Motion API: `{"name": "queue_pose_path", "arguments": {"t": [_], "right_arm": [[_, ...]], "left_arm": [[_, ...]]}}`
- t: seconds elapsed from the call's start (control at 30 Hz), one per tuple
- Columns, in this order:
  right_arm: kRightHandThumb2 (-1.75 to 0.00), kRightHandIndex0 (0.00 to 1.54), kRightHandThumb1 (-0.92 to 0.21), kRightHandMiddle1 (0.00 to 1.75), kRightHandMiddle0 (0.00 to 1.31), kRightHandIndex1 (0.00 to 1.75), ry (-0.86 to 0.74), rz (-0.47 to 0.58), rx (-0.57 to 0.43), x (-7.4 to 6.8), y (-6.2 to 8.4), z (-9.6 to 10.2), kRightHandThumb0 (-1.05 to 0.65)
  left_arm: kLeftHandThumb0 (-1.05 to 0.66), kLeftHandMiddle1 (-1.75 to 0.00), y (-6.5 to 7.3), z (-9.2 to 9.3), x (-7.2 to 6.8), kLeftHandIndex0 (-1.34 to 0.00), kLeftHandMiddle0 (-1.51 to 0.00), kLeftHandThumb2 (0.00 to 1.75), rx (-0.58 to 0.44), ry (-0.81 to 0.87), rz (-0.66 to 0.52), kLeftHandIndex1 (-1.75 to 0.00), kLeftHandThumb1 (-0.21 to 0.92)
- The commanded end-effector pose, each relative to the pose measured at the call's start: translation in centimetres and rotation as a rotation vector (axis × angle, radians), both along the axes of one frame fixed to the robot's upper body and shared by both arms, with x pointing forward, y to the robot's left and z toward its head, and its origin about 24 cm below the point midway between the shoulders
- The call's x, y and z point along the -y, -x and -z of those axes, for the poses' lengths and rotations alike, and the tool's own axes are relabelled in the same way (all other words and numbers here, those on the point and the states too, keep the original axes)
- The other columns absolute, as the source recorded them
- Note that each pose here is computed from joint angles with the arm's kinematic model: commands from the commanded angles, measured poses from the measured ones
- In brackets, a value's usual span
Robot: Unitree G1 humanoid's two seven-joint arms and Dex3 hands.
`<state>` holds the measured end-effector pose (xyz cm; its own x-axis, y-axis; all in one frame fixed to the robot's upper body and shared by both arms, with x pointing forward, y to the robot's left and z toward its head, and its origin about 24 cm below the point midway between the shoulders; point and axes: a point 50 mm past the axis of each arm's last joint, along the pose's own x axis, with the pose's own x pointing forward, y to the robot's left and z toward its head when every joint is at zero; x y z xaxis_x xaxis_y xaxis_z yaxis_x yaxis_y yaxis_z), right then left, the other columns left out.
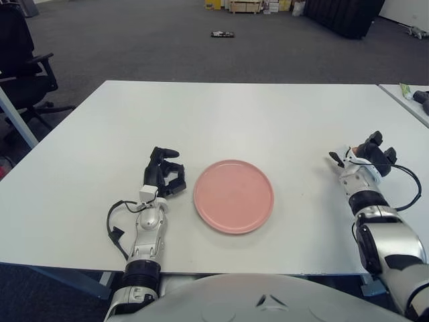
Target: Put the apple into the plate.
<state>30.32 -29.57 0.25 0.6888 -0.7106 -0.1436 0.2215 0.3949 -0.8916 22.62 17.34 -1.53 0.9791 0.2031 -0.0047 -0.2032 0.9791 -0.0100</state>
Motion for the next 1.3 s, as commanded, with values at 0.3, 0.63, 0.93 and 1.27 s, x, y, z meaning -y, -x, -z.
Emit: {"name": "queue_pose_path", "arguments": {"t": [0.3,0.63,0.93,1.27], "right_arm": [[-0.40,0.00,-0.73,0.00,0.00,0.00,-0.131,-0.024,-0.276,0.1,1.4,2.8,-0.91],[-0.41,0.00,-0.74,0.02,0.03,0.00,-0.121,-0.021,-0.333,0.0,1.7,3.2,-0.90],[-0.42,0.00,-0.74,0.20,0.00,0.00,-0.120,-0.019,-0.345,-0.3,2.0,3.6,-0.90],[-0.46,0.00,-0.69,0.26,0.00,0.00,-0.126,-0.013,-0.339,-0.7,2.0,3.7,-0.87]], "left_arm": [[0.00,-1.52,0.2,0.2,-0.4,-0.40,-0.58,1.13,-0.013,0.009,0.000,-1.75,0.42],[0.00,-1.50,0.3,0.1,-0.6,-0.41,-0.59,1.12,-0.016,0.008,0.004,-1.75,0.42],[0.00,-1.51,0.4,0.0,-1.1,-0.44,-0.56,1.13,-0.011,0.019,0.010,-1.75,0.42],[0.00,-1.47,0.6,-0.2,-1.6,-0.43,-0.58,1.11,-0.008,0.025,0.009,-1.75,0.42]]}}
